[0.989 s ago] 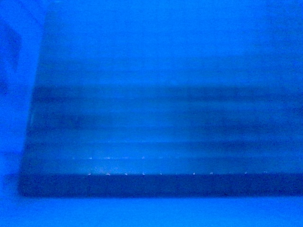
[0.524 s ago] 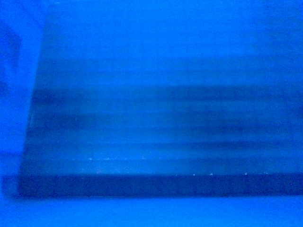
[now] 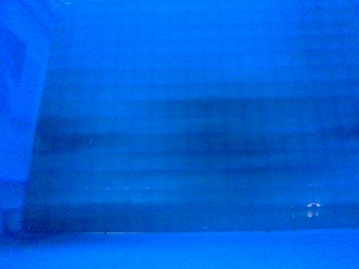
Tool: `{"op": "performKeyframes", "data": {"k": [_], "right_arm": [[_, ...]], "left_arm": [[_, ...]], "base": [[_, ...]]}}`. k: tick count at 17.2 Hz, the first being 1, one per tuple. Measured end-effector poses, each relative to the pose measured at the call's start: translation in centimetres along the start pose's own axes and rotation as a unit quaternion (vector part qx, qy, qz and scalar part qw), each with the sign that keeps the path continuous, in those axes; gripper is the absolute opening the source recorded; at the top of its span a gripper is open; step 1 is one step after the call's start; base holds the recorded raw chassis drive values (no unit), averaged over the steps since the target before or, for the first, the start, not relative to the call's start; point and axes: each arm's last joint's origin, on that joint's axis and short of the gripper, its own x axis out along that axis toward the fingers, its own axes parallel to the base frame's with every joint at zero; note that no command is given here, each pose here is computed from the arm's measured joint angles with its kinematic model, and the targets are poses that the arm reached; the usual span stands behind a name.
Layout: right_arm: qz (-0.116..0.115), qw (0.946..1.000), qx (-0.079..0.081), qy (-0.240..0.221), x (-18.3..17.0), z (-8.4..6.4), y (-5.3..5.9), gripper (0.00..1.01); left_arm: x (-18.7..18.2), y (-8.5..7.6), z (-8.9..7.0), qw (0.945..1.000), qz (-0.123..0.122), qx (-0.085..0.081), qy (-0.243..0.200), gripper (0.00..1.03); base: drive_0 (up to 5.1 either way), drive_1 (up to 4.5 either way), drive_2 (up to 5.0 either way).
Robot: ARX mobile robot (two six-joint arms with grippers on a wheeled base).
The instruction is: Place box next to blue box on left shelf
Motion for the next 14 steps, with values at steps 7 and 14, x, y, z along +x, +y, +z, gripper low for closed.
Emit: {"op": "performKeyframes", "data": {"k": [7,14], "right_arm": [[0.0,1.0,0.0,0.0,0.0,-0.01,0.0,0.21],[0.0,1.0,0.0,0.0,0.0,0.0,0.0,0.21]], "left_arm": [[0.0,0.0,-0.01,1.0,0.0,0.0,0.001,0.31],[0.0,0.0,0.0,1.0,0.0,0.0,0.0,0.31]], "base": [[-1.6,-1.64,-1.6],[-1.7,-1.72,-1.7]]}}
